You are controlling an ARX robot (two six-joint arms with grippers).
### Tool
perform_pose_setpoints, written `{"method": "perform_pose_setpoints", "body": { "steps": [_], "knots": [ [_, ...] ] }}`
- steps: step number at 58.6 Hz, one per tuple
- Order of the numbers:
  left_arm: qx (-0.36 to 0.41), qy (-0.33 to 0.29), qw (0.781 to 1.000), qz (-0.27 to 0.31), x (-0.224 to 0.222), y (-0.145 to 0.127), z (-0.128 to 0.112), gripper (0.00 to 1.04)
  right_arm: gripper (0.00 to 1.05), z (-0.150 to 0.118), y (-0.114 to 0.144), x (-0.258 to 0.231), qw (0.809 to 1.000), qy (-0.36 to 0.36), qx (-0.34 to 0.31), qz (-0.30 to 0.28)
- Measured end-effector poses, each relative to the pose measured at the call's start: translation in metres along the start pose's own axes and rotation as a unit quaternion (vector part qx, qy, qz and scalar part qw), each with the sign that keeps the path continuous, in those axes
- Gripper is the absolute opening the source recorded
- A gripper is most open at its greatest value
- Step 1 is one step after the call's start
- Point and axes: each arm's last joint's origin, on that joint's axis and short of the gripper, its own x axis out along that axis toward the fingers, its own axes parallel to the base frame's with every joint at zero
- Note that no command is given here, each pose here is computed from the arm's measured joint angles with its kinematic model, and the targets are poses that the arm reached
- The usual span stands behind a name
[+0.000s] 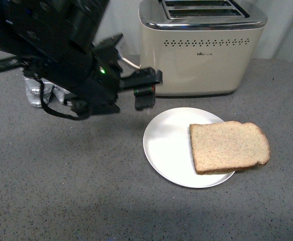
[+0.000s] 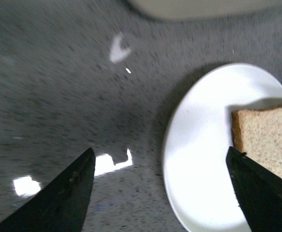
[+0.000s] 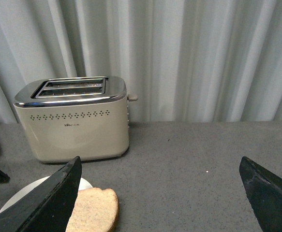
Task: Put bread into toaster
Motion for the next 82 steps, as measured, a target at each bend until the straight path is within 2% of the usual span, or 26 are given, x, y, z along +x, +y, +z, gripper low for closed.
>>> {"method": "perform_pose_setpoints", "body": {
  "steps": [7,17,27,30,33,37,42,47,48,59,82],
  "knots": [
    [0.028,-0.082,0.994,0.064,-0.042,0.008,-0.003,1.00,0.95,0.000,0.000,0.000,1.000,0.000,0.000,0.000],
    [0.005,-0.169,0.974,0.153,-0.091,0.027,-0.033,0.98,0.95,0.000,0.000,0.000,1.000,0.000,0.000,0.000],
    [-0.023,-0.209,0.955,0.211,-0.126,0.034,-0.071,0.98,0.95,0.000,0.000,0.000,1.000,0.000,0.000,0.000],
    [-0.001,-0.250,0.948,0.196,-0.125,0.038,-0.079,0.91,0.95,0.000,0.000,0.000,1.000,0.000,0.000,0.000],
    [0.030,-0.314,0.932,0.180,-0.128,0.043,-0.088,0.82,0.95,0.000,0.000,0.000,1.000,0.000,0.000,0.000],
    [0.056,-0.369,0.912,0.171,-0.136,0.048,-0.100,0.72,0.95,0.000,0.000,0.000,1.000,0.000,0.000,0.000],
    [0.074,-0.435,0.882,0.165,-0.157,0.048,-0.100,0.57,0.95,0.000,0.000,0.000,1.000,0.002,0.000,0.000],
    [0.082,-0.454,0.871,0.168,-0.176,0.047,-0.100,0.43,0.95,0.000,0.000,0.000,1.000,0.000,0.000,0.000],
    [0.084,-0.456,0.870,0.167,-0.180,0.047,-0.103,0.37,0.95,0.000,0.000,0.000,1.000,0.000,0.000,0.000],
    [0.087,-0.446,0.874,0.172,-0.193,0.053,-0.122,0.05,0.95,0.000,0.000,0.000,1.000,0.000,0.000,0.000],
    [0.089,-0.450,0.871,0.175,-0.220,0.063,-0.149,0.04,0.95,0.000,0.000,0.000,1.000,0.000,0.000,0.000]
  ]
}}
